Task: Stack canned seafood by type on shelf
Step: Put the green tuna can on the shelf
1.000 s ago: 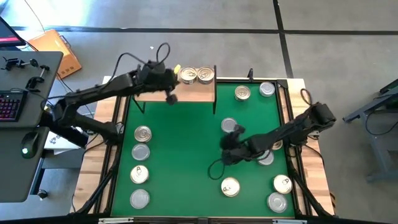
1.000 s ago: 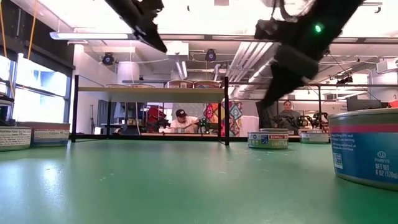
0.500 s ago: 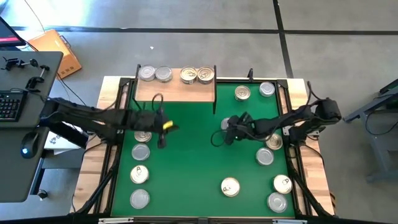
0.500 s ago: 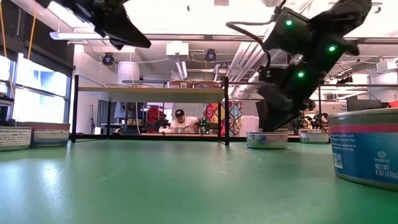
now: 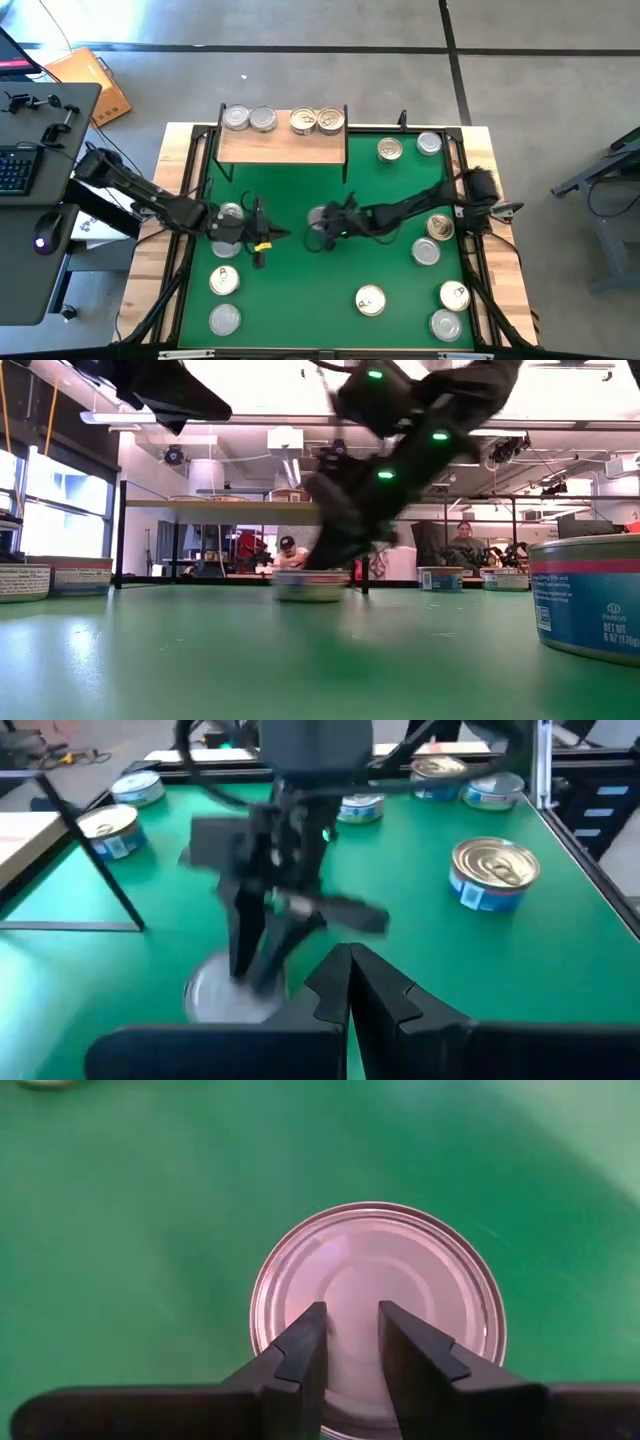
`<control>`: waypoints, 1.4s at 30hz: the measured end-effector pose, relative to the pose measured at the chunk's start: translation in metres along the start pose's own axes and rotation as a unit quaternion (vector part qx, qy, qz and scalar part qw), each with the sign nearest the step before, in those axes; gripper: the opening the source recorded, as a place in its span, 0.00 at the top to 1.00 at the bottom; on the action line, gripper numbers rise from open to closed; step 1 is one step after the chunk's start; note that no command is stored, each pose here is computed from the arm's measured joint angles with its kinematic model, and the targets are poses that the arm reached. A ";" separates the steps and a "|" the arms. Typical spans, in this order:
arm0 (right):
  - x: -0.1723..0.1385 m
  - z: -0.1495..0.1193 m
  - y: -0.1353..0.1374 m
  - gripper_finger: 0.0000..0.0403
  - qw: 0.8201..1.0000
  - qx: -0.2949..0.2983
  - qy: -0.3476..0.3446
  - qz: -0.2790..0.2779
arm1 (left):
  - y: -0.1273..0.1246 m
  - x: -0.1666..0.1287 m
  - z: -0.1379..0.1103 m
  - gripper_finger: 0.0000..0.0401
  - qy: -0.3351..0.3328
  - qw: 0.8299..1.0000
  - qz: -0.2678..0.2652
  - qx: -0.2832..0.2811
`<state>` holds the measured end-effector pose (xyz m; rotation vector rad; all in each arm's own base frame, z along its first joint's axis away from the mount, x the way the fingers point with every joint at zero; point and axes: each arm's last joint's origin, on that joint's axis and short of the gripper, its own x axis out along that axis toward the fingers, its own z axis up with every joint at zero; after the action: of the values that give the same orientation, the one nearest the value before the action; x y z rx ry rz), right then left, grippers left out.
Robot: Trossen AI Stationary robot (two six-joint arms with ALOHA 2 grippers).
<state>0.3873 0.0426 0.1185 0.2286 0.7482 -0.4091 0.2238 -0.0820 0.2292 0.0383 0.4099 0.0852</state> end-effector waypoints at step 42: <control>-0.052 0.011 0.104 0.61 0.949 -0.313 0.011 0.039 | 0.041 0.094 -0.075 1.00 0.197 0.977 0.036 -0.068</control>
<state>0.4053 0.1470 0.1688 -0.3354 0.8519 -0.0796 0.2767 -0.0314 0.1257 -0.1013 0.7986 0.1949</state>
